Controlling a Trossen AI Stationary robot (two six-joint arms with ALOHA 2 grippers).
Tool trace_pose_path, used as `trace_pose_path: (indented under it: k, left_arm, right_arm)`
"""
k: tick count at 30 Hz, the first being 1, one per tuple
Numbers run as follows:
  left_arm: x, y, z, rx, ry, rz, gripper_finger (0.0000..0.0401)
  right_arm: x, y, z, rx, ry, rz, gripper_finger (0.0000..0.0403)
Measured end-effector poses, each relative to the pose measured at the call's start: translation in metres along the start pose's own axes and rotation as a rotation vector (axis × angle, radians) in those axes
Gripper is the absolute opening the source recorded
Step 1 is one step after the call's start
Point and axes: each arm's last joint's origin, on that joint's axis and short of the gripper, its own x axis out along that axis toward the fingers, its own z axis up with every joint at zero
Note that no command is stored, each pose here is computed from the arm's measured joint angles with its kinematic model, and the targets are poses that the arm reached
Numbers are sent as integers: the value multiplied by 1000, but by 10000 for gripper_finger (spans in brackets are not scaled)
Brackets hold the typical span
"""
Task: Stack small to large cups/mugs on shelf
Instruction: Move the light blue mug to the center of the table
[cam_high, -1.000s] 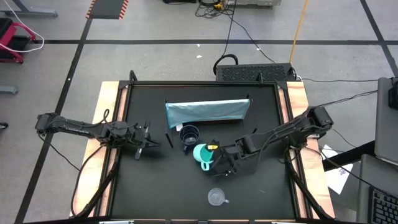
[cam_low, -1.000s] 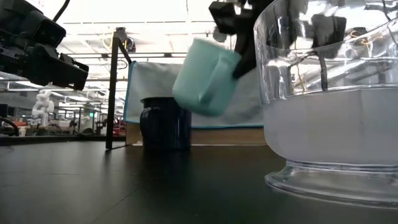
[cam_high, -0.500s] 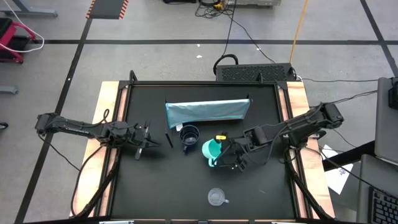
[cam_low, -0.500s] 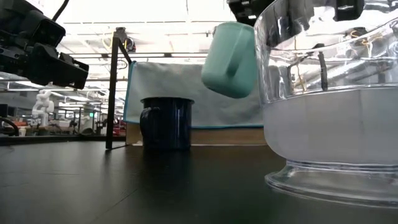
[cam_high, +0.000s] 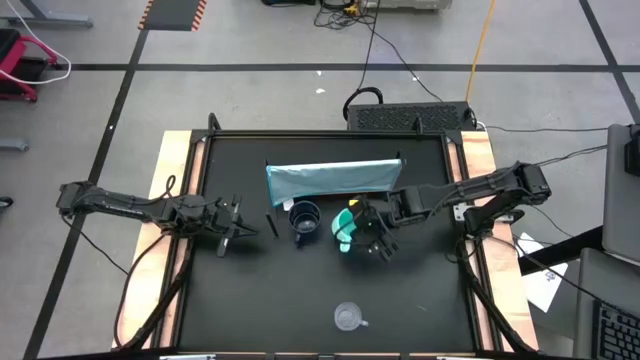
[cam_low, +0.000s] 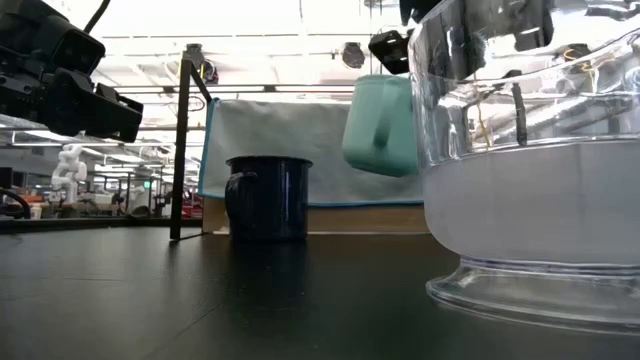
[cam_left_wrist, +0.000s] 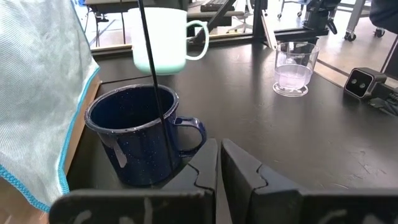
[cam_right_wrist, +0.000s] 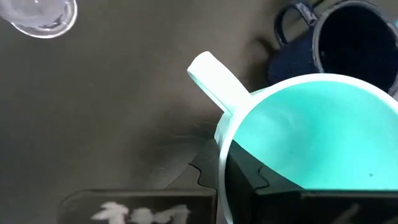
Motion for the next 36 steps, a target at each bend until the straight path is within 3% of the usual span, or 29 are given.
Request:
trace_pose_path:
  k: [13, 22, 36]
  left_arm:
    - [0, 0, -1, 3, 5, 0, 24]
    - [0, 0, -1, 6, 9, -1, 24]
    - [0, 0, -1, 7, 15, -1, 24]
  right_arm:
    - [0, -21, -15, 42, -28, 94, 0]
    - [2, -27, -16, 40, -37, 78, 0]
    - [36, -32, -16, 46, 16, 93, 2]
